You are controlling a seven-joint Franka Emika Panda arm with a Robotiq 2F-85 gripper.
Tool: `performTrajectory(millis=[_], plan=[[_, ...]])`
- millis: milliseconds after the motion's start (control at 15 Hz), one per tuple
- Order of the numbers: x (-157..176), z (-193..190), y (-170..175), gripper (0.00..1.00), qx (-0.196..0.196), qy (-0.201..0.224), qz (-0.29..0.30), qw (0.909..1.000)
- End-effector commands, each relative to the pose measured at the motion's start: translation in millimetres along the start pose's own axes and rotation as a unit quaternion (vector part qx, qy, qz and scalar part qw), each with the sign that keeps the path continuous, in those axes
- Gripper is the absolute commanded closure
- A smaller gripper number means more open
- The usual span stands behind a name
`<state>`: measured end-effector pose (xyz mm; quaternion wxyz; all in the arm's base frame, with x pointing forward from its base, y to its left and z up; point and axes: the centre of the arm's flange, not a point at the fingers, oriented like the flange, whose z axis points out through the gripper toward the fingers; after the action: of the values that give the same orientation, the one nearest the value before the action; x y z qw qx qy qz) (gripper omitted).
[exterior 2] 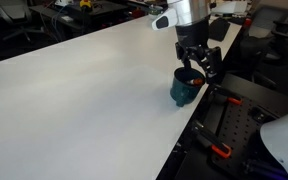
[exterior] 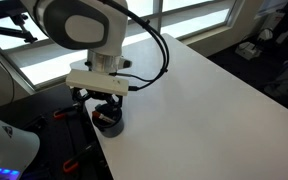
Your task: Move the marker to the table on the right side of the mug
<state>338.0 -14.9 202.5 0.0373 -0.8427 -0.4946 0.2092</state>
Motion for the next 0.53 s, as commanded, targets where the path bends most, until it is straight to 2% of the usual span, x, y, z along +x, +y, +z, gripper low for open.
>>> performTrajectory(millis=[0, 133, 200, 267, 467], plan=[[5.6, 9.6, -1.2, 0.00, -0.004, 0.006, 0.003, 1.0000], [6.6, 13.2, -0.9, 0.00, -0.003, 0.005, 0.001, 1.0000], [6.8, 14.6, -0.5, 0.25, -0.002, 0.005, 0.002, 1.0000], [7.0, 15.6, 0.0, 0.26, 0.000, 0.004, 0.002, 1.0000], [7.2, 18.3, 0.7, 0.51, 0.003, 0.002, 0.003, 1.0000]])
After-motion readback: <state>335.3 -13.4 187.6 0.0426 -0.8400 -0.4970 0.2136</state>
